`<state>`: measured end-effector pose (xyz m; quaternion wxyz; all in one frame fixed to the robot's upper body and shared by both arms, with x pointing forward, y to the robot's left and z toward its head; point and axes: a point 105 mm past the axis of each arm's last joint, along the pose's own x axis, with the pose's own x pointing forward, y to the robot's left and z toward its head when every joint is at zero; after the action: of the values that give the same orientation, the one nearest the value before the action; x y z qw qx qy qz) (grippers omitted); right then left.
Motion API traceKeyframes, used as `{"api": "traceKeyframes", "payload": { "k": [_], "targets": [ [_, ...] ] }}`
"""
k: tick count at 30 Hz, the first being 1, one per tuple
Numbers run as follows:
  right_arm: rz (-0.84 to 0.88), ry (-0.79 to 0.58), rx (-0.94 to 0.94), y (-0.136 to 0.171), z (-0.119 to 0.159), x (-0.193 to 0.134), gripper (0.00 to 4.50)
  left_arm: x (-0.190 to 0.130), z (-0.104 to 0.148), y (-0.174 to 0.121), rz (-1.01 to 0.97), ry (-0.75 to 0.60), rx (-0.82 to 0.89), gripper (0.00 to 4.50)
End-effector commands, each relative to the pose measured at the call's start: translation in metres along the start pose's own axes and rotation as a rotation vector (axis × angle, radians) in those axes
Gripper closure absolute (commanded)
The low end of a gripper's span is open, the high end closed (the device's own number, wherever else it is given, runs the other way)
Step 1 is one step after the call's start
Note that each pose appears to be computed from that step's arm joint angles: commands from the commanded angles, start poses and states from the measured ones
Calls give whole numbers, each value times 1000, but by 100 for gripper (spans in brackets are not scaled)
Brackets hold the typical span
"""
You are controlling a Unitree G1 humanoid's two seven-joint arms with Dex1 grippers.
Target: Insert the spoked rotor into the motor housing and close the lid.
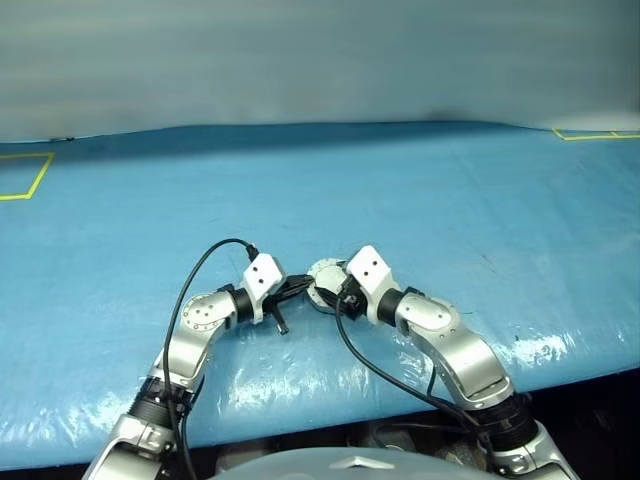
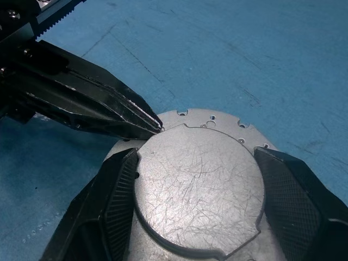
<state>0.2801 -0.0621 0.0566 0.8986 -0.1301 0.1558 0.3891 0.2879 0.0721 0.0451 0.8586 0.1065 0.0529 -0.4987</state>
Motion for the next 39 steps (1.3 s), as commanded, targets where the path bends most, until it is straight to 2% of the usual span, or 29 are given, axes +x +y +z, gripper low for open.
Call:
{"api": "traceKeyframes", "payload": {
  "k": [1,4,6,11,16,20,25,27,33,39],
  "targets": [
    [30,105,34,8,-32,1,112,8,-2,-13,-47,10,6,450],
    [56,47,42,12,-22,2,11,9,-2,-13,-39,12,5,450],
    [81,-36,75,14,-4,-2,5,9,-3,-14,-38,15,4,450],
    [22,-249,151,-4,33,-18,5,8,-3,-16,-42,20,0,450],
    [-211,-412,242,-53,50,-41,5,7,-4,-16,-43,28,3,450],
    [-195,-397,406,-61,34,-52,5,6,-5,-17,-48,36,5,450],
    [-124,-305,794,-56,-11,-57,5,5,-5,-17,-49,39,9,450],
    [-90,-309,931,-52,-22,-59,5,5,-5,-17,-49,39,10,450],
    [5,-369,1209,-38,-31,-54,5,5,-5,-16,-46,41,16,450],
    [-6,-412,1351,-28,-38,-39,5,3,-6,-15,-45,50,20,450]
  ]
}}
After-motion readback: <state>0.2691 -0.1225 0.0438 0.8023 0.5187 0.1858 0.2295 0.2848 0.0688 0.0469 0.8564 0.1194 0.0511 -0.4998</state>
